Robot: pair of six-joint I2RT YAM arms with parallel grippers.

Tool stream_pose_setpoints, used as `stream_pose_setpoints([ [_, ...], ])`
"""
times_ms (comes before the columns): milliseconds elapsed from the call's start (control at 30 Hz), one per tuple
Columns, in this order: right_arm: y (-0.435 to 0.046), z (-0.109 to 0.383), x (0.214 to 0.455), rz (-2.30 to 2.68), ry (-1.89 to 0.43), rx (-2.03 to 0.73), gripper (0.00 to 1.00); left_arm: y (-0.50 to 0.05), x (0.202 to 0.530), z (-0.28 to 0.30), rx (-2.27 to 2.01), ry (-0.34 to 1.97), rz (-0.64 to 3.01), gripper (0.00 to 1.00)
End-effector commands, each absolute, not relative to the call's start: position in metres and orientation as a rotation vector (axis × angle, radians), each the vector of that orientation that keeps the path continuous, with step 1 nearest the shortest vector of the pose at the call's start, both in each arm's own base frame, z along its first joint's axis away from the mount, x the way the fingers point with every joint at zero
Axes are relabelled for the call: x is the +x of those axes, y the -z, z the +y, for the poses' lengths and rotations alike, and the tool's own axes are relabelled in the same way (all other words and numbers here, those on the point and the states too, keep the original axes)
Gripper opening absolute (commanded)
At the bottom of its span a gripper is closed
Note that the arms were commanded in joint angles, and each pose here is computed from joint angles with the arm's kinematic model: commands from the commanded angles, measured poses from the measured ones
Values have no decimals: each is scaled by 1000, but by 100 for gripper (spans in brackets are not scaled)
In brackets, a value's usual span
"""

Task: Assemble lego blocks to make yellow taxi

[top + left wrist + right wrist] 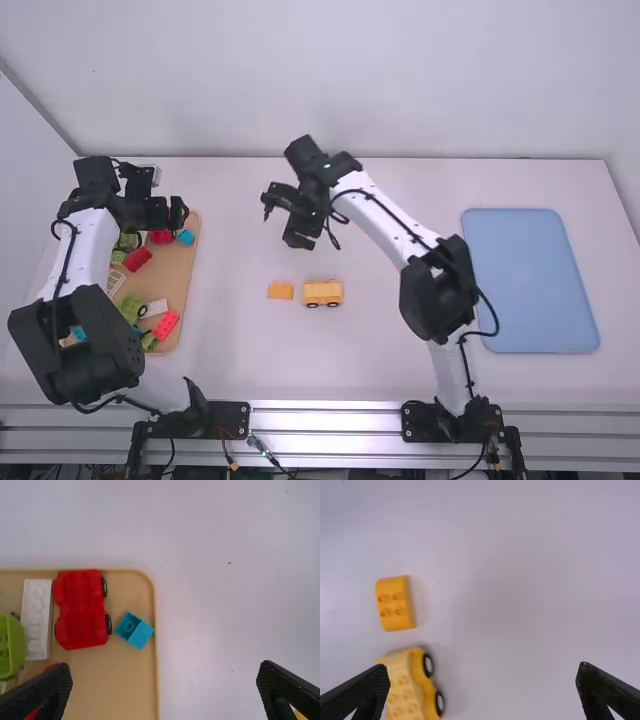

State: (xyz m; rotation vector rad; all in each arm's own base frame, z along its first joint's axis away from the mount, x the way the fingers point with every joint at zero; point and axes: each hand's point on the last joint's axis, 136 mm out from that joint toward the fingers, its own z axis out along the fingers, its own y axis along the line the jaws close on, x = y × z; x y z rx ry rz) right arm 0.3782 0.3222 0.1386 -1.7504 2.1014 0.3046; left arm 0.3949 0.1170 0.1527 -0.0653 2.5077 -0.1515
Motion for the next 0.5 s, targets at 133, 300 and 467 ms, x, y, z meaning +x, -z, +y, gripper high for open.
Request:
stream_pose_setpoints([
  [133, -151, 276, 369, 2118, -210, -1555, 99, -165, 386, 65, 383, 352, 2398, 99],
  [300, -151, 252, 345, 2030, -244, -1451, 99, -168, 374, 19, 769, 475, 2215, 99],
  [467, -154, 242, 319, 1873, -419, -1378, 99, -143, 354, -31, 1149, 529, 1934, 99],
])
